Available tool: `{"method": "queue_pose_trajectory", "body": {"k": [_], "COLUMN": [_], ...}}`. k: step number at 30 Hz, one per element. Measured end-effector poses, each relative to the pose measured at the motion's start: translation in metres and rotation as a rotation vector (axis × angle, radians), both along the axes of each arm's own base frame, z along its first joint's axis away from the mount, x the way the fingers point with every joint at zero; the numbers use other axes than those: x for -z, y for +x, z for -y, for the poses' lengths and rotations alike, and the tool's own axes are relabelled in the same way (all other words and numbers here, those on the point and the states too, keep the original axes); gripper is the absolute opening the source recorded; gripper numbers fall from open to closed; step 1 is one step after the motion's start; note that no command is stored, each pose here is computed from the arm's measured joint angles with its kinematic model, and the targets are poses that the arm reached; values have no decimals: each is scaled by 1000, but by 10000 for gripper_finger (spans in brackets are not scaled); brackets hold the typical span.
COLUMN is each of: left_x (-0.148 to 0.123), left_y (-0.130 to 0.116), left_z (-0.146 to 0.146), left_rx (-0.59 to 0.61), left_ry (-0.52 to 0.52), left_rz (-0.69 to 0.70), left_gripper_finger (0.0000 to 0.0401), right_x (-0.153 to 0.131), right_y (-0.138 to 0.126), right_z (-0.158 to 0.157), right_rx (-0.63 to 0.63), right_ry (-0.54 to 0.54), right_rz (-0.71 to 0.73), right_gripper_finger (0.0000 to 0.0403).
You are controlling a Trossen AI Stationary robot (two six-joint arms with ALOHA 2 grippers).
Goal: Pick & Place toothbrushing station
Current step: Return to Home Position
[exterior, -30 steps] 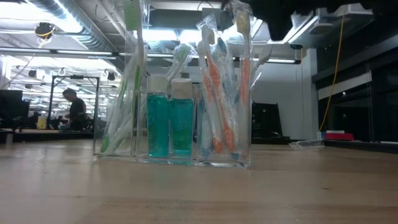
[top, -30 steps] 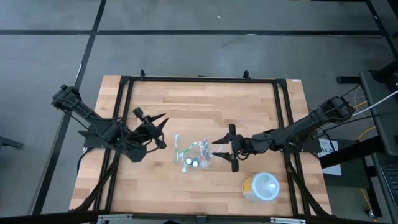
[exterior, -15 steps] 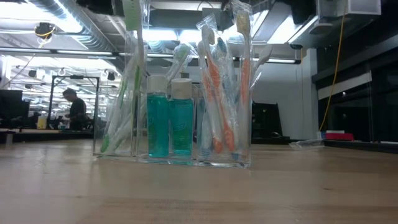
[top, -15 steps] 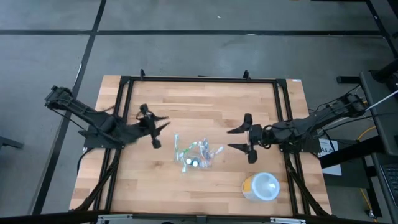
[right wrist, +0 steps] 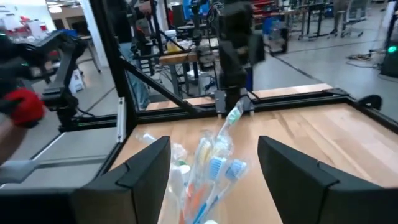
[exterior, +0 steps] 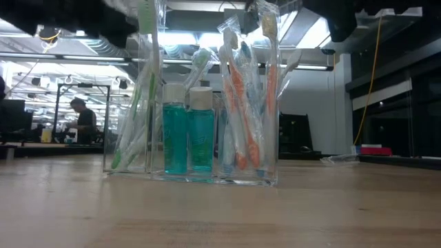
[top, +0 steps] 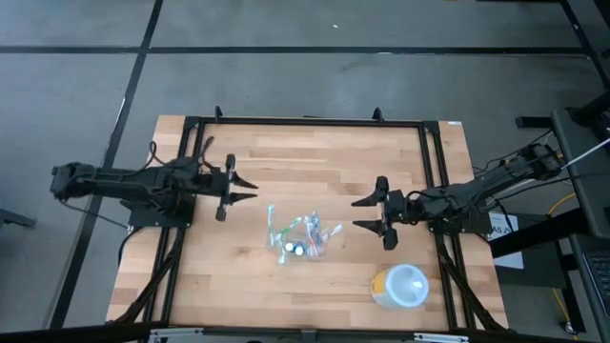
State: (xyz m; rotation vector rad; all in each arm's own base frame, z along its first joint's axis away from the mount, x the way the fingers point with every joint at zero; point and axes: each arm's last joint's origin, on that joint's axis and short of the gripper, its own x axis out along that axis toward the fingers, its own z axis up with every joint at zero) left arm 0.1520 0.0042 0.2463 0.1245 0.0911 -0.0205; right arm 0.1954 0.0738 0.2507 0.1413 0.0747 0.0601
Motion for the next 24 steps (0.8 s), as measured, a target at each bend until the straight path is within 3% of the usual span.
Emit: {"method": "queue_pose_trajectory", "body": {"k": [3,7,12,17,24], "left_x": [10,20,22,49,71], "left_y": [-4,-19,-40,-50,-59], "left_z": [-11,-18,-14,-10,-10], "left_rx": [-20,-77,-53,-44,-94], "left_ry": [-38,-82,-90,-160,-188], "left_rz": [-49,7,136,59,93], "left_gripper_finger": [88,88,88,88,88], "right_x": [-1,1,-1,-7,-17], "right_y": [-1,-3,-10,-22,-43], "right_z": [-1,-6,-15,-24,-35], "right_rx": [-24,-45,-53,-20,-10], "right_ry": [10,7,18,2,-20], "right_rz": [1,-12,-11,19,72], "right_gripper_finger": [242,242,242,242,242]}}
